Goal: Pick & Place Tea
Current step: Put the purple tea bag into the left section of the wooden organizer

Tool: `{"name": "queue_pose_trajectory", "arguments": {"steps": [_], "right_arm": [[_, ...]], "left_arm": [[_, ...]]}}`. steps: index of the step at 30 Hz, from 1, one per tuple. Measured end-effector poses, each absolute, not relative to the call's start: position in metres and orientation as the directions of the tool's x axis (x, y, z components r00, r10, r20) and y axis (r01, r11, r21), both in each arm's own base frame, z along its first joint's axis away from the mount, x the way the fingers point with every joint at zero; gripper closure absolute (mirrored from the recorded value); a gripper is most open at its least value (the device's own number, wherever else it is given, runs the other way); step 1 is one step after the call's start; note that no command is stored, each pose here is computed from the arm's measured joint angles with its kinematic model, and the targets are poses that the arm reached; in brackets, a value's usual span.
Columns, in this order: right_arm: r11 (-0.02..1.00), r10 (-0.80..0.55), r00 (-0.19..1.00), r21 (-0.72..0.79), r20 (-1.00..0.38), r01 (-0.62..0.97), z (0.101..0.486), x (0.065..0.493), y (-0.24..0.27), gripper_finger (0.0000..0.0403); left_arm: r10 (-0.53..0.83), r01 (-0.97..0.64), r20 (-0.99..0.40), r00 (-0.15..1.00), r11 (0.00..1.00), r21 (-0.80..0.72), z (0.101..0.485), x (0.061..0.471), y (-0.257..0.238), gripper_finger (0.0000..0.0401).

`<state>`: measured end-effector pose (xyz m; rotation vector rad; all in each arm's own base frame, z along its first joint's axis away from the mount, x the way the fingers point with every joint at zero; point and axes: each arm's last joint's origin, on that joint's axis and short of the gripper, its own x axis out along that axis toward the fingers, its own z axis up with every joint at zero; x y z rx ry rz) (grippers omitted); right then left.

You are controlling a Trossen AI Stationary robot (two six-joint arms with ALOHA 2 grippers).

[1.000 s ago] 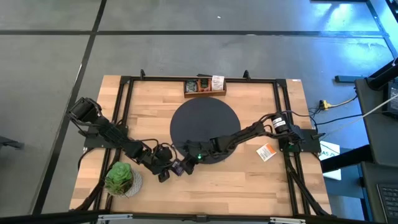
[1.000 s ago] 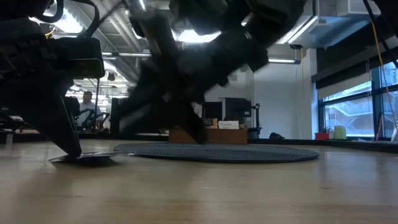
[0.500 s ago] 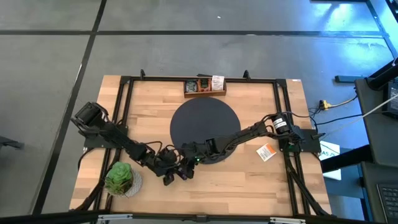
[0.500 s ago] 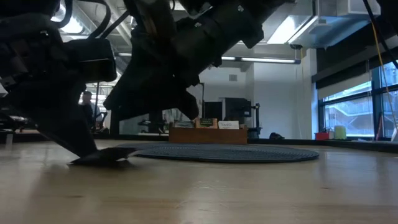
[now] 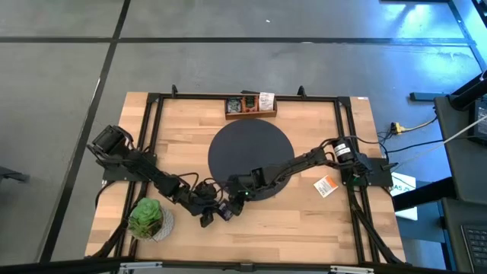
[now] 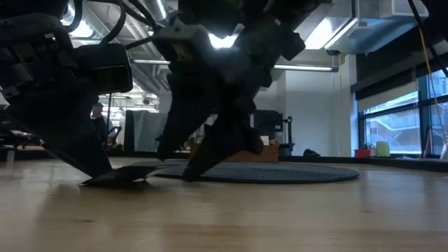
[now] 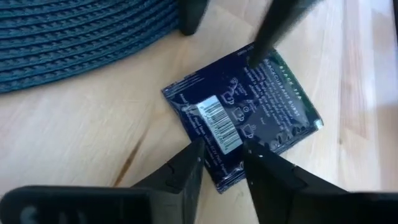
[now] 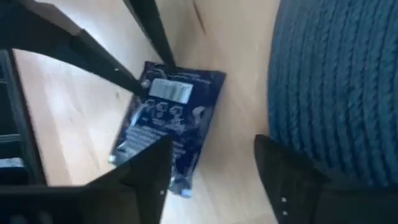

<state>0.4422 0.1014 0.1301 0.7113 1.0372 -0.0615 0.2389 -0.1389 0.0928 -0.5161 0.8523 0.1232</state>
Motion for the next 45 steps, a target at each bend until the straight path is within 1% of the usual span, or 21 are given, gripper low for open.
{"name": "queue_pose_trajectory", "arguments": {"steps": [3,6,9,12,16,21,25,30,37,39,42,45], "right_arm": [[0.747,0.281,0.528,0.528,-0.802,0.404,0.131,0.441,0.108,0.0152],[0.725,0.28,0.523,0.535,-0.805,0.434,0.131,0.438,0.116,0.0133],[0.676,0.299,0.514,0.558,-0.804,0.481,0.13,0.438,0.12,0.013],[0.641,0.341,0.492,0.581,-0.801,0.502,0.127,0.438,0.121,0.0138],[0.634,0.366,0.485,0.594,-0.794,0.495,0.126,0.438,0.122,0.0165],[0.628,0.397,0.488,0.618,-0.778,0.473,0.123,0.44,0.121,0.0207],[0.642,0.399,0.488,0.616,-0.776,0.456,0.122,0.44,0.121,0.0243],[0.643,0.404,0.485,0.618,-0.776,0.453,0.121,0.441,0.118,0.0301],[0.685,0.41,0.482,0.61,-0.774,0.398,0.12,0.441,0.117,0.0389],[0.695,0.411,0.482,0.608,-0.774,0.385,0.12,0.441,0.116,0.0396],[0.696,0.409,0.477,0.604,-0.778,0.388,0.122,0.441,0.113,0.0395],[0.697,0.438,0.458,0.614,-0.774,0.371,0.129,0.439,0.106,0.0398]], "left_arm": [[-0.098,-0.307,-0.744,0.661,0.87,-0.387,0.093,0.239,-0.139,0.0287],[-0.097,-0.307,-0.744,0.661,0.87,-0.386,0.093,0.239,-0.138,0.0287],[-0.097,-0.31,-0.745,0.66,0.868,-0.388,0.093,0.24,-0.137,0.0287],[-0.097,-0.312,-0.745,0.66,0.867,-0.389,0.093,0.241,-0.136,0.0287],[-0.097,-0.311,-0.744,0.661,0.867,-0.389,0.093,0.241,-0.136,0.0287],[-0.095,-0.311,-0.741,0.664,0.867,-0.389,0.093,0.241,-0.136,0.0287],[-0.091,-0.311,-0.737,0.67,0.866,-0.391,0.093,0.241,-0.136,0.0287],[-0.089,-0.309,-0.736,0.671,0.869,-0.386,0.093,0.241,-0.136,0.0287],[-0.066,-0.263,-0.729,0.681,0.908,-0.327,0.094,0.241,-0.135,0.0287],[-0.058,-0.258,-0.73,0.681,0.914,-0.313,0.096,0.241,-0.133,0.0287],[-0.047,-0.241,-0.734,0.677,0.929,-0.281,0.099,0.24,-0.13,0.0287],[-0.024,-0.19,-0.747,0.665,0.961,-0.2,0.107,0.237,-0.123,0.0287]]}}
